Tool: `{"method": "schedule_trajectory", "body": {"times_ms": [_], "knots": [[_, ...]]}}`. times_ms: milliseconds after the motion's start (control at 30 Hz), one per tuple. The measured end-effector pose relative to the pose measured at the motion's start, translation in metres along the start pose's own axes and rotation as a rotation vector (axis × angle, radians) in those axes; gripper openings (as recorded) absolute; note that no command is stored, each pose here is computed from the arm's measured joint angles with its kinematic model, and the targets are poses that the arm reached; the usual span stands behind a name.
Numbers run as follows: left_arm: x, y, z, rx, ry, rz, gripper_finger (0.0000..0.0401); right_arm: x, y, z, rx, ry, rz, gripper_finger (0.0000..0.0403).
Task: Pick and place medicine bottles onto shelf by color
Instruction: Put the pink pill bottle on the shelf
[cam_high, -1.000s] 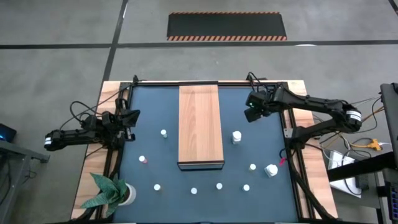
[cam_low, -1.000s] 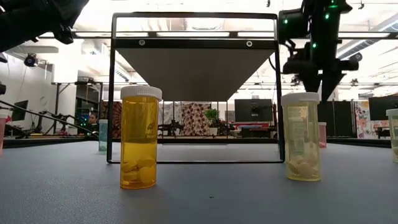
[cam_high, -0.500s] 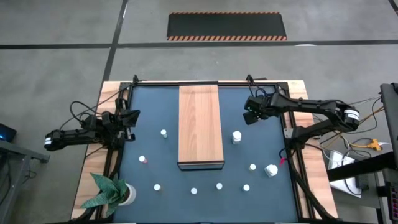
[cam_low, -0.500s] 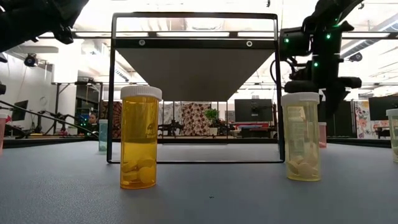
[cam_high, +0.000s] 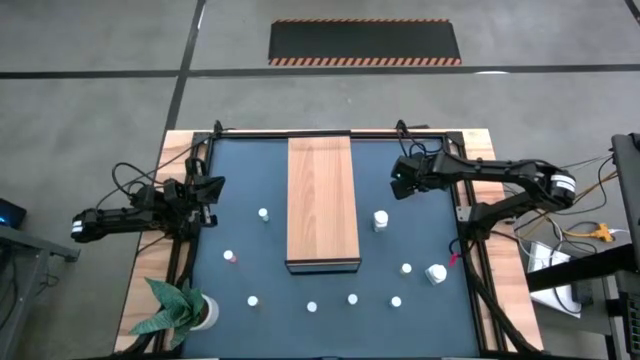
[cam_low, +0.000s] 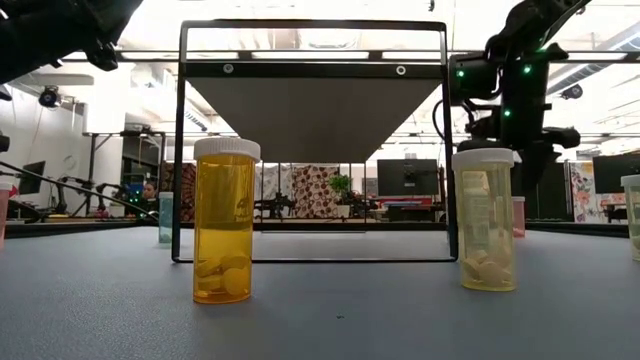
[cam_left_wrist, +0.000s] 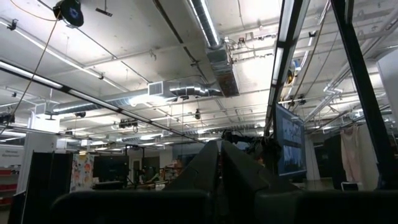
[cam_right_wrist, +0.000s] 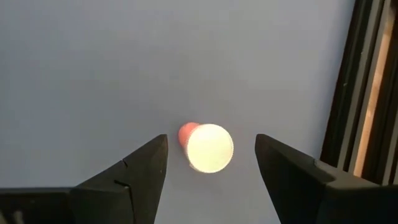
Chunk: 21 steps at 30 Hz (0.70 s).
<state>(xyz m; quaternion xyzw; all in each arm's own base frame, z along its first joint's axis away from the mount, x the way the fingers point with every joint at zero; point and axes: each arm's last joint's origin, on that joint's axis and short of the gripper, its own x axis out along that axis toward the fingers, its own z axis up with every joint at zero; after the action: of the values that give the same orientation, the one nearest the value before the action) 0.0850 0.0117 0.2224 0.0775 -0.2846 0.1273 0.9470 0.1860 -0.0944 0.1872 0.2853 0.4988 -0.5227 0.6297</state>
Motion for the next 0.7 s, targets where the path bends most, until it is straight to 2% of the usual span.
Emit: {"method": "schedule_trajectory", "body": {"times_ms": [367, 700], "knots": [[0.0, 0.0, 0.0, 0.002, -0.001, 0.003, 0.0003, 0.012, 0.005, -0.001, -0.012, 0.023, -0.022, 0.0224], [0.0, 0.0, 0.0, 0.001, 0.001, 0.003, 0.0003, 0.011, 0.006, -0.001, 0.009, 0.026, -0.001, 0.0121]]}}
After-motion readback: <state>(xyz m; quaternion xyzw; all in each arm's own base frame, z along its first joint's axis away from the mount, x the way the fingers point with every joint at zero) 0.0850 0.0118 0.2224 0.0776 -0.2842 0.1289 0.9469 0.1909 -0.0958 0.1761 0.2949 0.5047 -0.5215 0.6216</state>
